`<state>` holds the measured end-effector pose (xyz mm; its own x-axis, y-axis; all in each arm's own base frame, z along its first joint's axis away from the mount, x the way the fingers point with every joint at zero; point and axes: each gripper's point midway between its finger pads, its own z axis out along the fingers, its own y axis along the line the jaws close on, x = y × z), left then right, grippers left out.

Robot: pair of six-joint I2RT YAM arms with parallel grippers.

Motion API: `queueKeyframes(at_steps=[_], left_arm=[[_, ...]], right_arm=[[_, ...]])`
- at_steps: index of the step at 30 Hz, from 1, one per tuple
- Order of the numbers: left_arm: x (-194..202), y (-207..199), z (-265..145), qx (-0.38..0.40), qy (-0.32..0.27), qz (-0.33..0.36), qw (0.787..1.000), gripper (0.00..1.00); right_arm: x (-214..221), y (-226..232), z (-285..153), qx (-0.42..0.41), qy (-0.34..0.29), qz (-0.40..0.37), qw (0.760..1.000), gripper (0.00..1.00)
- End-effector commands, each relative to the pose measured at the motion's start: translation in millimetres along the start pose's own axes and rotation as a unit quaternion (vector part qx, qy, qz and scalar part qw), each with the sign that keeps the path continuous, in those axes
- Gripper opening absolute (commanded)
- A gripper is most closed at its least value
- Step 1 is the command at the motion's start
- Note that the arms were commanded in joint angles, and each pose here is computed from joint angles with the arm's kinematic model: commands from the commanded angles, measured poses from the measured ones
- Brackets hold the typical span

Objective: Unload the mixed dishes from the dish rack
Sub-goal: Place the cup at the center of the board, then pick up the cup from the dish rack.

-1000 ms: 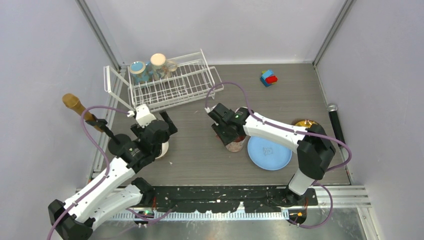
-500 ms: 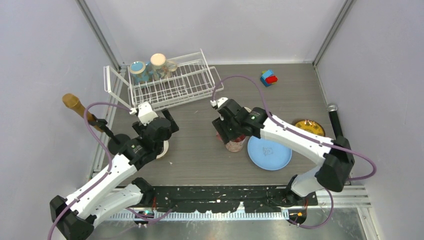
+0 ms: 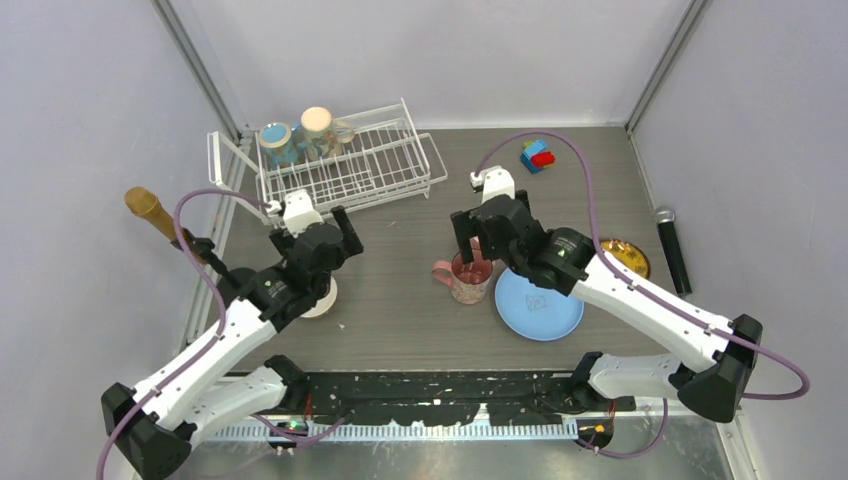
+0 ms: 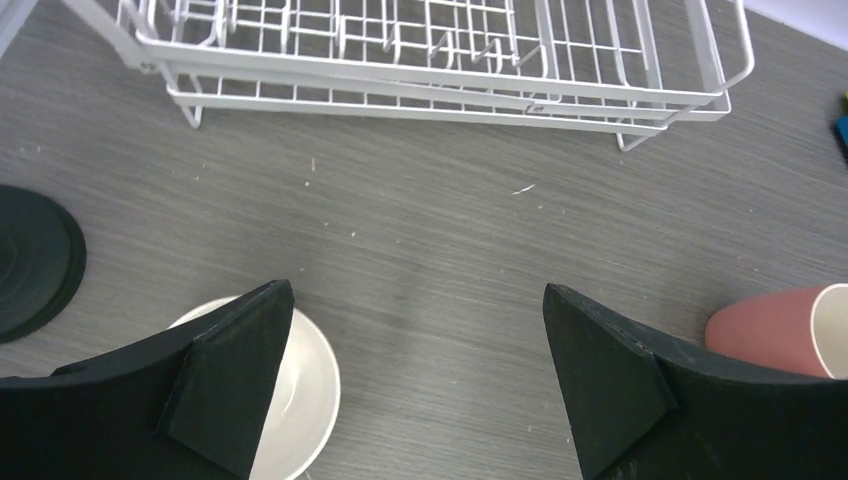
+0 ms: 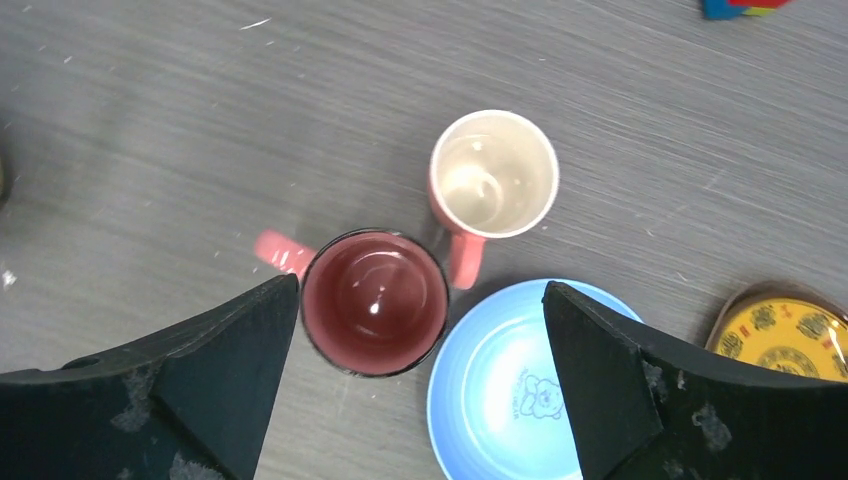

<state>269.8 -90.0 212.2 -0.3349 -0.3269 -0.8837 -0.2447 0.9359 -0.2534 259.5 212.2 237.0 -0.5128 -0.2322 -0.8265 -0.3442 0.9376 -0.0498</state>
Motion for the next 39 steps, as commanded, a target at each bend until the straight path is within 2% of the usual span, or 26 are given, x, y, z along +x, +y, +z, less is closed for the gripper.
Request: queueKeyframes(at_steps=[1,6,9,17,21,29,39], left_arm=[[-33.5,-34.0,1.9,0.046,-0.03,0.015,0.998,1.0],[-44.0,-75.6,31.7,0.091,0.003,0.077,0.993,1.0],[-49.8,-83.7,61.8,0.082,0.024,0.089,0.992,1.0],[-95.2,-92.0,123.1,0.061,0.002,0.106,0.992,0.99],[-120.2,-91.2,142.1,0.043,-0.031,0.131,0.99,0.99],[-152.8,-60.1,191.1,-0.07,-0.045,0.149,0.985,0.99],[-158.7,-47.5,251.5,-0.106,-0.072,0.146,0.981,0.99]], right_arm=[[-12.2,-37.9,3.6,0.085,-0.039,0.067,0.993,1.0],[-0.1,-78.7,10.6,0.107,-0.025,0.175,0.978,1.0],[2.5,-92.9,4.1,0.118,-0.036,0.195,0.973,1.0],[14.7,-116.4,-3.8,0.167,-0.047,0.184,0.968,1.0],[17.1,-120.6,-2.0,0.176,-0.045,0.177,0.967,1.0],[16.0,-118.2,2.9,0.172,-0.037,0.173,0.969,1.0],[25.3,-112.2,6.7,0.158,-0.016,0.161,0.974,1.0]])
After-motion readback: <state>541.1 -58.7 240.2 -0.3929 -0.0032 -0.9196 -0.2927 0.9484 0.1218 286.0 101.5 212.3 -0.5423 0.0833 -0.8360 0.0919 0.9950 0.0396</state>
